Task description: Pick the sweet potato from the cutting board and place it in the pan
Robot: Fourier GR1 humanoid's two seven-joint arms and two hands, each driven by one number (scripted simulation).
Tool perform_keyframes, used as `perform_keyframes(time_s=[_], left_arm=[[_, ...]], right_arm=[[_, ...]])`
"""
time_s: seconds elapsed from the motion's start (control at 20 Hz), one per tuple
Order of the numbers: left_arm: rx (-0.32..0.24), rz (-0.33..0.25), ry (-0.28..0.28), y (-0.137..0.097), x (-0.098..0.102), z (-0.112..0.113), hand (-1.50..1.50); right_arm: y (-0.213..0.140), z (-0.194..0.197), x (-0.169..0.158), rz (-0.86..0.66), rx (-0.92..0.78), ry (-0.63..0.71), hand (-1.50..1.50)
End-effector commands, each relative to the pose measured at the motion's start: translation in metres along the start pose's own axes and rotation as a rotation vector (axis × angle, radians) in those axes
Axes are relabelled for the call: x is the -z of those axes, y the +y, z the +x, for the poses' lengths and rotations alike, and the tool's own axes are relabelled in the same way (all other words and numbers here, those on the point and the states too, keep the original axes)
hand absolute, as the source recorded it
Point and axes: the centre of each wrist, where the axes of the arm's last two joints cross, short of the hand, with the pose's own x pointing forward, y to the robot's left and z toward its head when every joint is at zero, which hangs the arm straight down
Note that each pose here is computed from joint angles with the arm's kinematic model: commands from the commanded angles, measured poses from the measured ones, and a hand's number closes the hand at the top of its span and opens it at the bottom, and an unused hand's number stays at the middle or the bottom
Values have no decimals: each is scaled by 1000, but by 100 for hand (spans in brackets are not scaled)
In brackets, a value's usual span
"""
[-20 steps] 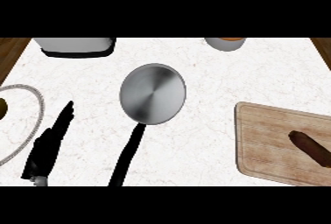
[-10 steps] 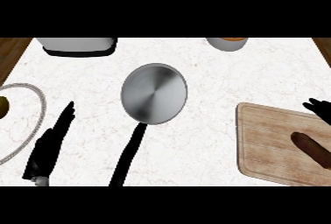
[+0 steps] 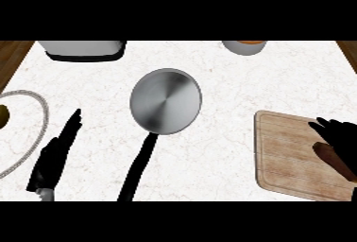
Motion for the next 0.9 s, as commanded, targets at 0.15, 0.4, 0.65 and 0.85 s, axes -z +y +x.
perform_keyframes(time_s=[0.15, 0.4, 0.65, 0.85], left_arm=[[-5, 9, -2, 14, -3, 14, 0], [12, 16, -11, 9, -5, 23, 0], [-8, 7, -8, -6, 6, -4, 0], [9, -4, -2, -5, -4, -6, 0]], right_arm=[[25, 16, 11, 48, -12, 26, -150], [11, 26, 19, 61, -76, 117, -150], [44, 17, 28, 75, -92, 133, -150], [46, 3, 54, 88, -81, 167, -150]])
